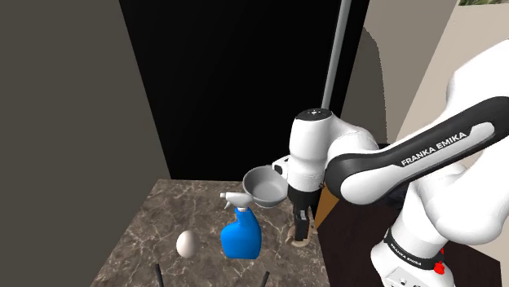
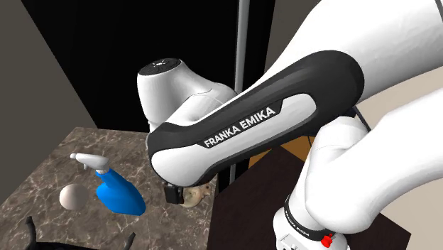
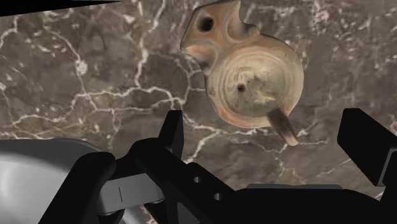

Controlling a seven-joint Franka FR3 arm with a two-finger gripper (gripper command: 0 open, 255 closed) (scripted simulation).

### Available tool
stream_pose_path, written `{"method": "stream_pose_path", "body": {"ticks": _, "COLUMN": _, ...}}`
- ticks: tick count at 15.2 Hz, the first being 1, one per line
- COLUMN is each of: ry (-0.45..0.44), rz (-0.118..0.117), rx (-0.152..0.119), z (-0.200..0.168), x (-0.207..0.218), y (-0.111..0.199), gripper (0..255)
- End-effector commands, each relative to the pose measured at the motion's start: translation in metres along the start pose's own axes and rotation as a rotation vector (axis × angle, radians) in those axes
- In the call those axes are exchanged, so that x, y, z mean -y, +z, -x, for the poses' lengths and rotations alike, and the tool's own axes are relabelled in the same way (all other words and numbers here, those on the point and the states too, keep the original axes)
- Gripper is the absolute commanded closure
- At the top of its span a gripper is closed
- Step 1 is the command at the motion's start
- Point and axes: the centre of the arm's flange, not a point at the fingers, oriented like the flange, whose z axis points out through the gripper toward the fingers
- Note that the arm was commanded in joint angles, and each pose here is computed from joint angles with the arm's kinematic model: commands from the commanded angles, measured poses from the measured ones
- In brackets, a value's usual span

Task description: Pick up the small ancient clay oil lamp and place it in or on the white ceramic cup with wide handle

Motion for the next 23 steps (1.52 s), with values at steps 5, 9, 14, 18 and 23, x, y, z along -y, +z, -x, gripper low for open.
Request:
{"method": "stream_pose_path", "body": {"ticks": 5, "ry": -0.003, "rz": -0.001, "rx": -0.001, "z": -0.001, "x": 0.002, "y": 0.032, "gripper": 0}}
{"method": "stream_pose_path", "body": {"ticks": 9, "ry": -0.003, "rz": -0.001, "rx": -0.001, "z": -0.001, "x": 0.002, "y": 0.035, "gripper": 0}}
{"method": "stream_pose_path", "body": {"ticks": 14, "ry": -0.003, "rz": -0.001, "rx": -0.001, "z": -0.001, "x": 0.002, "y": 0.035, "gripper": 255}}
{"method": "stream_pose_path", "body": {"ticks": 18, "ry": -0.003, "rz": -0.001, "rx": -0.001, "z": -0.001, "x": 0.002, "y": 0.035, "gripper": 255}}
{"method": "stream_pose_path", "body": {"ticks": 23, "ry": -0.003, "rz": -0.001, "rx": -0.001, "z": -0.001, "x": 0.002, "y": 0.035, "gripper": 255}}
